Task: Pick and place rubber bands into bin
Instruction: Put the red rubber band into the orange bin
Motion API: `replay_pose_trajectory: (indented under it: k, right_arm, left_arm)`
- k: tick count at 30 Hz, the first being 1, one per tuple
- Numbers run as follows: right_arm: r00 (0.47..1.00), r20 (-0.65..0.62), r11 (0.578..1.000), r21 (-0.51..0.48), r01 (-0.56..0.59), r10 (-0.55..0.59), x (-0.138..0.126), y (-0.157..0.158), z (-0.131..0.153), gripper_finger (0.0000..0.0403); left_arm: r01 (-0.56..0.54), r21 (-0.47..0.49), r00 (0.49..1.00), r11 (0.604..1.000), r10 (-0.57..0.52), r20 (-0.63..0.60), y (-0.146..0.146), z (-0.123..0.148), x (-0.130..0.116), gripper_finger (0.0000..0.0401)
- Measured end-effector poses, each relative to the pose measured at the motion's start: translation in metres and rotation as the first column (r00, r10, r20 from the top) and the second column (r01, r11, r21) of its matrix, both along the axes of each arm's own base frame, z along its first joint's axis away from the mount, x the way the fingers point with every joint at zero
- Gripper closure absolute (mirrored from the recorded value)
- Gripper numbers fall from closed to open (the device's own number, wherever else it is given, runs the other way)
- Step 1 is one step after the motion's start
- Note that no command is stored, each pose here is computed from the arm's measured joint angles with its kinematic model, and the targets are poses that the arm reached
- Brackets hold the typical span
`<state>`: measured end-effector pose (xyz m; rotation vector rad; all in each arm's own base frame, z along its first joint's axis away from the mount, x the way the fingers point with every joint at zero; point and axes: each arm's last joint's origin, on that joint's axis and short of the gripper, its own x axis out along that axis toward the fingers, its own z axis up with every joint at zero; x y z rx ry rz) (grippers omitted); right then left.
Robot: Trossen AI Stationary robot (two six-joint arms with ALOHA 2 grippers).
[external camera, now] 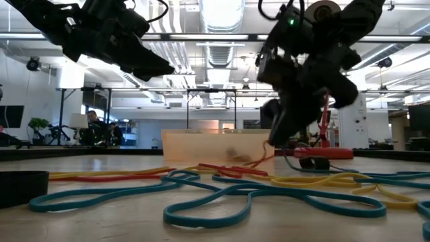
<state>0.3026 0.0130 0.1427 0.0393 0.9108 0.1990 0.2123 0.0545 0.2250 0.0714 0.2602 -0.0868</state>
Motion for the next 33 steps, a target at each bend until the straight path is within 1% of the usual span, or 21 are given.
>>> replay_pose_trajectory:
  k: [5,10,17,22,24,26,30,33]
  right_arm:
    - [0.993,0.120,1.000,0.000,-0.005,0.005,-0.002,0.000,0.033,0.0395]
    - [0.968,0.252,1.000,-0.017,-0.019,0.023,-0.010,0.000,0.070,0.0395]
    - [0.901,0.431,0.998,-0.050,-0.028,0.047,-0.029,-0.001,0.120,0.0395]
    - [0.863,0.505,0.999,-0.040,-0.016,0.034,-0.040,-0.001,0.142,0.0395]
    - [0.862,0.505,0.998,-0.004,-0.061,0.054,-0.042,0.000,0.144,0.0395]
    - [0.880,0.472,0.995,0.048,-0.083,0.051,-0.043,0.001,0.142,0.0395]
    - [0.955,0.296,0.992,0.116,-0.041,0.005,-0.043,0.005,0.121,0.0395]
    - [0.982,0.190,0.993,0.121,-0.015,-0.008,-0.038,0.011,0.101,0.0395]
  left_arm:
    - [0.001,0.004,1.000,1.000,-0.001,-0.002,0.000,0.000,0.000,0.0234]
    - [0.001,0.005,1.000,1.000,-0.001,-0.006,0.000,-0.001,0.000,0.0234]
    - [0.001,0.006,1.000,1.000,-0.001,-0.004,0.000,-0.001,0.000,0.0234]
    - [0.001,0.007,1.000,1.000,-0.001,-0.003,0.000,-0.001,0.000,0.0234]
    - [0.001,0.007,1.000,1.000,-0.001,-0.003,0.000,-0.001,0.000,0.0234]
    - [0.001,0.006,1.000,1.000,-0.001,-0.004,0.000,-0.001,0.000,0.0234]
    - [0.001,0.006,1.000,1.000,-0.001,-0.004,0.000,-0.001,0.000,0.0234]
    - [0.001,0.006,1.000,1.000,-0.001,-0.003,0.000,0.000,0.000,0.0234]
